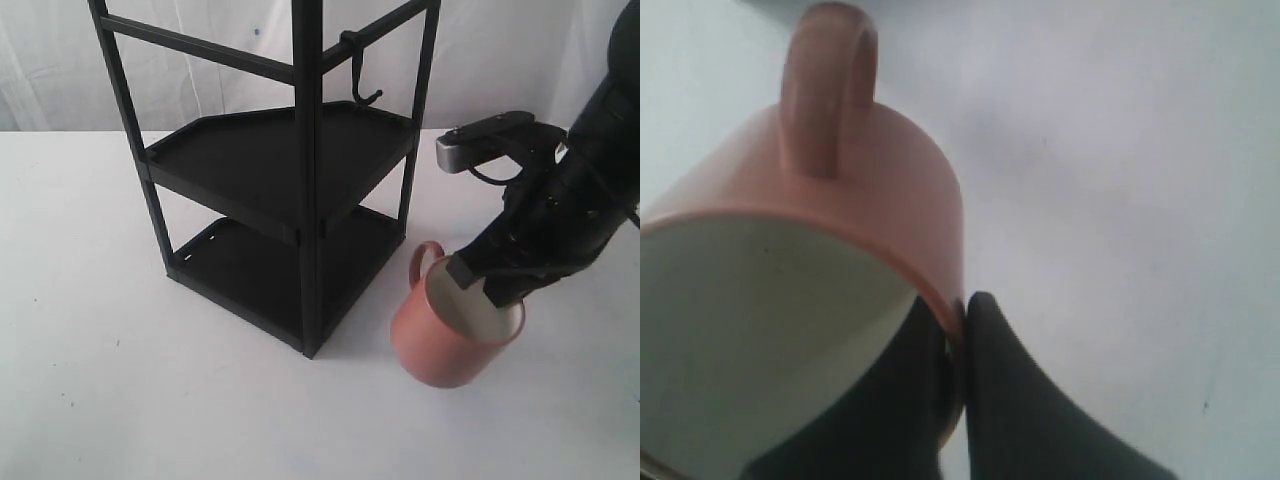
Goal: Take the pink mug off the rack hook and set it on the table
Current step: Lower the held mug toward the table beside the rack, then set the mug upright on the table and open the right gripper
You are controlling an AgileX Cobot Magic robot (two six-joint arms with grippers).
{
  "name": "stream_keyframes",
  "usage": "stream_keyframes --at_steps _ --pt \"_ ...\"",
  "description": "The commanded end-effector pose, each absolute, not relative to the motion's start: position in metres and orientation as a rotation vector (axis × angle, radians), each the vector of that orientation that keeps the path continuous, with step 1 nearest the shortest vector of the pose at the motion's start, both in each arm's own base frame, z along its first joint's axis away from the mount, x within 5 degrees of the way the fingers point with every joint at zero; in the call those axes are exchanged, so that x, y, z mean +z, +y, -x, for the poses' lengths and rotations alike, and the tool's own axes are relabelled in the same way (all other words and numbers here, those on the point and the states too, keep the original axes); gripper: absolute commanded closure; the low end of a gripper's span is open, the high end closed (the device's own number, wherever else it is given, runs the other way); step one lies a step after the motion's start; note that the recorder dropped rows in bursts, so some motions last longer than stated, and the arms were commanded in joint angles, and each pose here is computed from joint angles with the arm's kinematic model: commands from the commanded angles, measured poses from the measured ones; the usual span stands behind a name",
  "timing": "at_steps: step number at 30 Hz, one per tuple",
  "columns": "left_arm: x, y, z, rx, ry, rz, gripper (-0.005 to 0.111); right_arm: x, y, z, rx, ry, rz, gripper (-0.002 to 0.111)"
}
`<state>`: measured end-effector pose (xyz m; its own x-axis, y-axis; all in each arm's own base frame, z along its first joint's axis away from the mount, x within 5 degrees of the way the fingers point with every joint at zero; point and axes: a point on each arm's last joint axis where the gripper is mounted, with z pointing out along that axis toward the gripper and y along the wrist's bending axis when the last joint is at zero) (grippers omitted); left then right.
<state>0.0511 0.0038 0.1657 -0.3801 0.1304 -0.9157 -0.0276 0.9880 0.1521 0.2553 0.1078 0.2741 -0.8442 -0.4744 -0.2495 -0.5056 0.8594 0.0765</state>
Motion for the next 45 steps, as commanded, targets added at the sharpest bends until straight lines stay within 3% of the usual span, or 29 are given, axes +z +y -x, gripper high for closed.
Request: stream_keyframes --at_steps 1,11,34,41,45 --pt "0.164 0.004 -0.051 0.168 1.959 -0.07 0.107 0.281 0.113 -0.266 0.249 2.703 0.671 0.108" --pt "0.164 0.004 -0.051 0.168 1.959 -0.07 0.107 0.276 0.118 -0.266 0.326 2.726 0.661 0.108" --pt "0.164 0.004 -0.051 0.168 1.959 -0.07 0.107 0.228 0.125 -0.296 0.268 2.787 0.656 0.108" --pt "0.164 0.004 -0.051 0.168 1.959 -0.07 0.107 0.233 0.123 -0.292 -0.075 2.849 0.597 0.108" --pt "0.164 0.004 -0.051 0.168 1.959 -0.07 0.107 0.235 0.141 -0.286 -0.097 2.806 0.695 0.108"
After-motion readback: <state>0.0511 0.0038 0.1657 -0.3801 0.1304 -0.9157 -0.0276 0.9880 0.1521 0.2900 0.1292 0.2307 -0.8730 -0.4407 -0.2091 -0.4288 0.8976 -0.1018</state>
